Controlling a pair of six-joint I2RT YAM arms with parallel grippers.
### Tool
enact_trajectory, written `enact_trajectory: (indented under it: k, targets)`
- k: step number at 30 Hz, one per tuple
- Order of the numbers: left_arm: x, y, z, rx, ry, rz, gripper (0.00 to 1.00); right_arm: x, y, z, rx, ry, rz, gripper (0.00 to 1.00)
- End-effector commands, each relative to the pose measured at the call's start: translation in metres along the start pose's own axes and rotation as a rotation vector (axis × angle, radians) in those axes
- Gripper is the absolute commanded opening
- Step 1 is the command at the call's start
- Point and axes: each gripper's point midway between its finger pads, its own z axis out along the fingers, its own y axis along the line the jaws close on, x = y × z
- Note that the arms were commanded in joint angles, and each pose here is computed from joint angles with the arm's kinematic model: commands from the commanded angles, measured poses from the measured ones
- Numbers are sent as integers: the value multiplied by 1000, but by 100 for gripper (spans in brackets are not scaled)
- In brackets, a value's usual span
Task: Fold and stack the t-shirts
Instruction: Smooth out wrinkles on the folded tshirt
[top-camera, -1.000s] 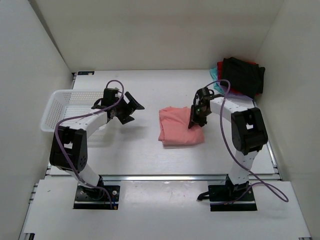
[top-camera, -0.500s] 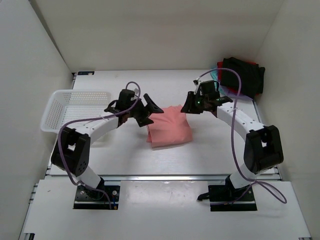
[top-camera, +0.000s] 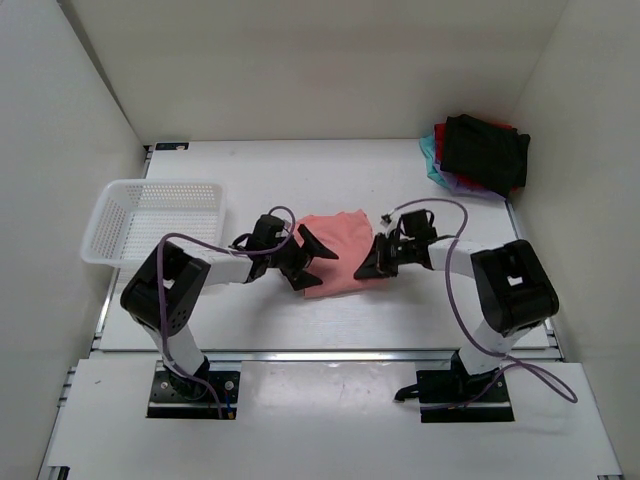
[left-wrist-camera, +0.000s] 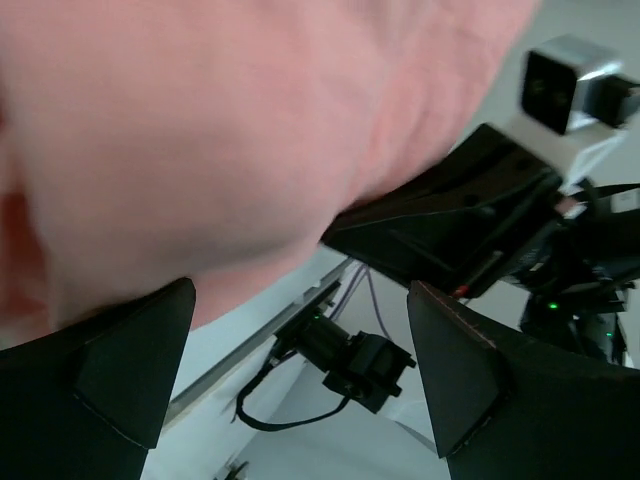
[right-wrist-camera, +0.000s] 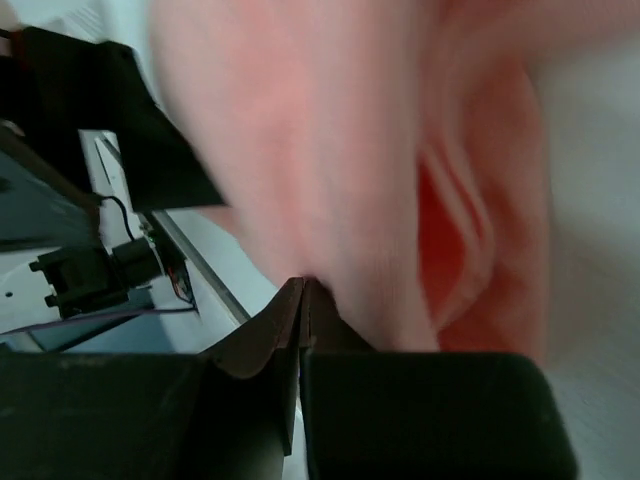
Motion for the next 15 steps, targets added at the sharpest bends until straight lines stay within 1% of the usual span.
enact_trajectory:
  k: [1, 3, 5, 7, 8, 9, 10, 11, 12, 13, 14, 15]
  targets:
    - [1, 31, 5, -75, -9, -25, 99, 23, -10, 10, -59, 40, 118, 0]
    - [-1, 56, 7, -145, -6, -21, 99, 32, -27, 15, -13, 55, 177, 0]
    - [0, 63, 6, -166, 3, -22, 99, 34, -41, 14, 26, 62, 219, 0]
    - [-9, 50, -1, -116, -13, -20, 98, 24, -39, 12, 17, 51, 171, 0]
    - [-10, 42, -3, -95, -18, -14, 99, 16, -31, 8, 4, 37, 140, 0]
    - [-14, 36, -9, -82, -23, -8, 98, 11, -27, 6, -8, 26, 105, 0]
    - [-16, 22, -10, -66, -22, 10, 99, 3, -14, 0, -29, 17, 67, 0]
    - [-20, 0, -15, -26, -25, 56, 99, -8, 1, -10, -35, -19, 15, 2]
    - [-24, -8, -21, -24, -33, 75, 99, -12, 15, -17, -60, -35, -45, 8]
    - [-18, -28, -26, 5, -18, 107, 99, -17, 19, -24, -56, -54, -62, 13]
    - [-21, -40, -29, 28, -30, 125, 99, -20, 29, -33, -70, -80, -85, 29]
    - [-20, -52, -35, 55, -37, 137, 98, -27, 33, -43, -78, -125, -105, 38]
